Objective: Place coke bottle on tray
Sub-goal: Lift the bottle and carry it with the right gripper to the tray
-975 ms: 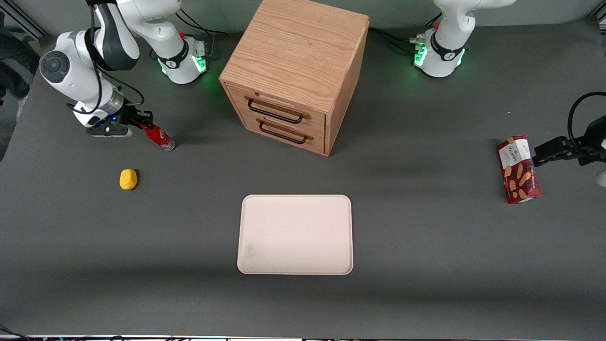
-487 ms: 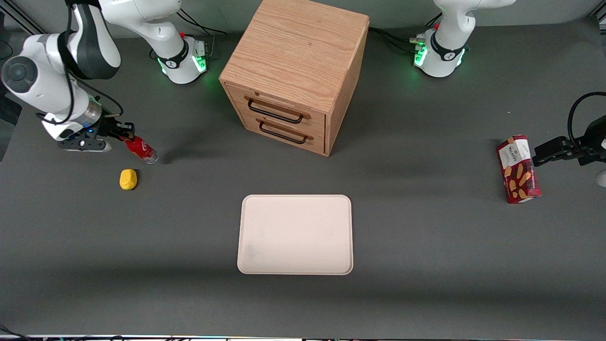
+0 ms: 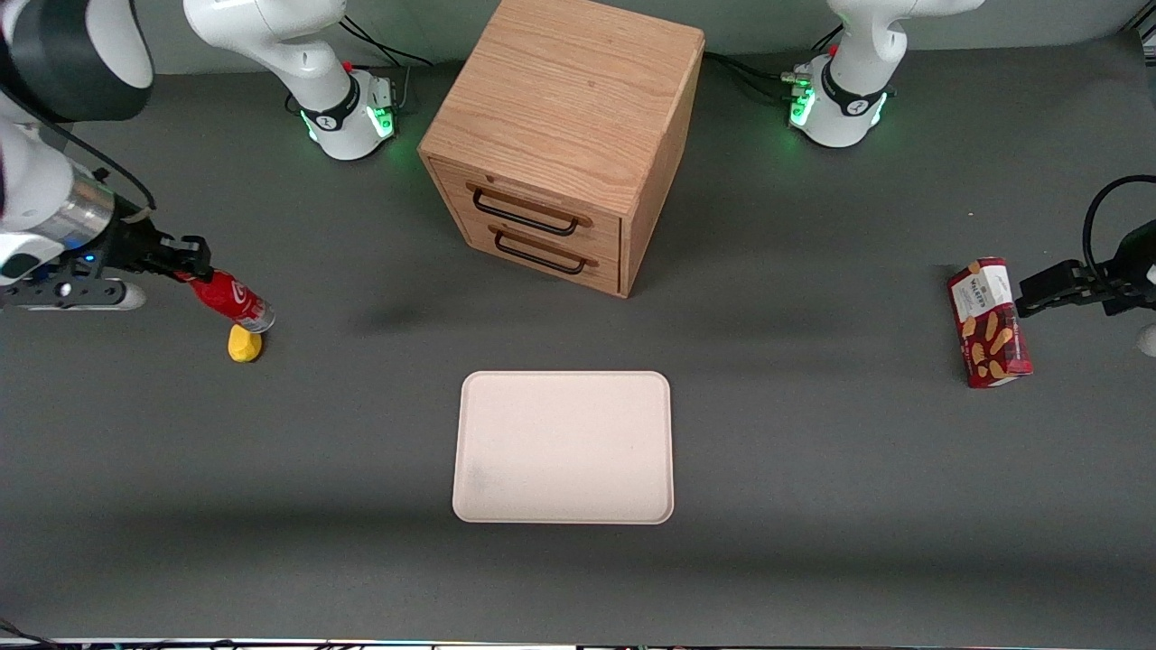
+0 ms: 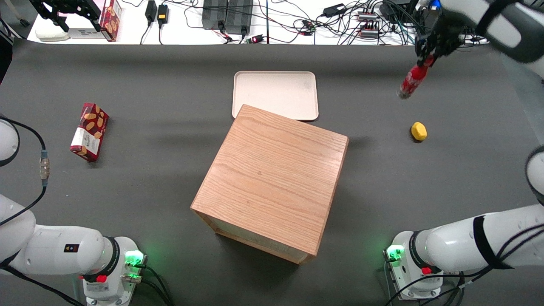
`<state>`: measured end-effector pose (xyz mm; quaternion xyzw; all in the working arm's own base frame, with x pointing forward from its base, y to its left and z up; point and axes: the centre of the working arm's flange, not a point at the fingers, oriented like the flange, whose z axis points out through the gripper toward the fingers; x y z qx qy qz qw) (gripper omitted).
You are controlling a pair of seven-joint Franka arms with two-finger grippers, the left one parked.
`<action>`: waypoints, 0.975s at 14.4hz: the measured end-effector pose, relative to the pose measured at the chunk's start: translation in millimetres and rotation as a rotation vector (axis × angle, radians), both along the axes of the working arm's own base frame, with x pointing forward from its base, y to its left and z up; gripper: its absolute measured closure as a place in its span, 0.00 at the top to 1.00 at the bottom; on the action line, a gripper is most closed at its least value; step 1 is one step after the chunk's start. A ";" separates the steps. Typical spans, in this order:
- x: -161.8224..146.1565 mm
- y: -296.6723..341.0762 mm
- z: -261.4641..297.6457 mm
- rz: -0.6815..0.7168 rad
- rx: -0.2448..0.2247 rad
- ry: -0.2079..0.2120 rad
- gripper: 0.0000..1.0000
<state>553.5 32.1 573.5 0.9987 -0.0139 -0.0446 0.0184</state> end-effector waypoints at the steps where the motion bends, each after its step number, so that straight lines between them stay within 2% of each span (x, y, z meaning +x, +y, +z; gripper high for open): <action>1: 11.7 8.3 14.5 0.008 -0.004 0.000 0.32; 4: 39.1 48.7 46.1 0.064 -0.011 -0.010 0.32; 7: 59.7 102.3 59.7 0.151 0.012 -0.057 0.32; 10: 80.4 147.9 46.5 0.210 0.048 -0.077 0.32; 14: 106.4 197.3 12.3 0.257 0.109 -0.141 0.32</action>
